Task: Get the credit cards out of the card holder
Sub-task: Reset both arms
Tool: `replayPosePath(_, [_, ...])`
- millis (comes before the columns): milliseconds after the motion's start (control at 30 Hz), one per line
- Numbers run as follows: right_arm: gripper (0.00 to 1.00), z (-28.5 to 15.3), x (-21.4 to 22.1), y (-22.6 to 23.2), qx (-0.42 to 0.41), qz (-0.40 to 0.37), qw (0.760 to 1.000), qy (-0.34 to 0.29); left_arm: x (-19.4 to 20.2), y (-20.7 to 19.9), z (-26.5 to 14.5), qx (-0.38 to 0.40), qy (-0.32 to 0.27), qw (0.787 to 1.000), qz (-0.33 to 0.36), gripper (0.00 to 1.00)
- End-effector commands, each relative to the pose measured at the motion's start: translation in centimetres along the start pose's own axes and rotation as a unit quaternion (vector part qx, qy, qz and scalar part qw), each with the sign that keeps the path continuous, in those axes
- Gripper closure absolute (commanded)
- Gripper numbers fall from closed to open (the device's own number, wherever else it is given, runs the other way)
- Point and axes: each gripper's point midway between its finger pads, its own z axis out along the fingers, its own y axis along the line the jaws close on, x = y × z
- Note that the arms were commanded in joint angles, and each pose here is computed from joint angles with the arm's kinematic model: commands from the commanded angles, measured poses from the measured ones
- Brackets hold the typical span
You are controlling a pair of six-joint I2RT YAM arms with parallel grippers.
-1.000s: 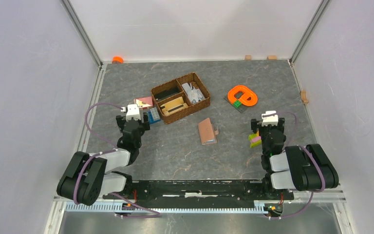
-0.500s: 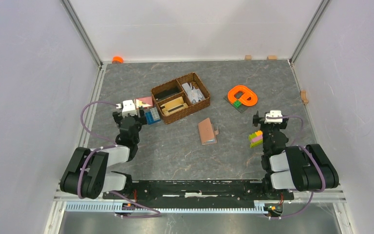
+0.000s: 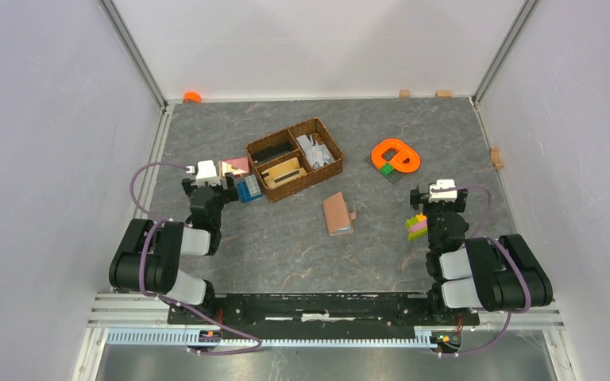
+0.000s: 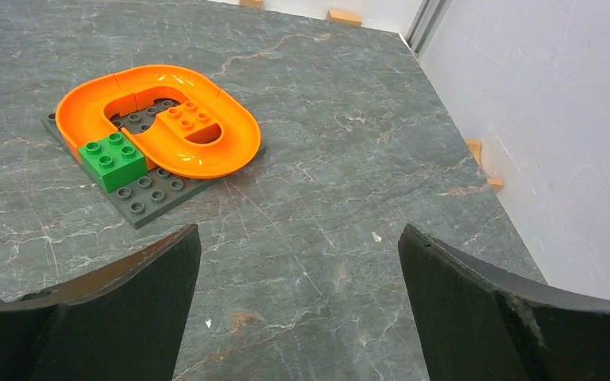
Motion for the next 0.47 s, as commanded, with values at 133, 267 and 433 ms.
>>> replayPosePath(133, [0.02,-2.29,2.49,0.28,-0.013,-0.010,0.999,0.032,-1.89,-0.41,0.48,0.009,-0.030,0.999,-0.010,0.00])
replayPosePath(267, [0.02,-2.29,2.50,0.29,-0.013,-0.009,0.999,0.032,-1.82,-0.49,0.54,0.011,-0.028,0.999,-0.010,0.00])
replayPosePath(433, [0.02,-2.34,2.50,0.29,-0.013,-0.009,0.999,0.031,-1.87,-0.44,0.55,0.010,-0.029,0.999,-0.010,0.00])
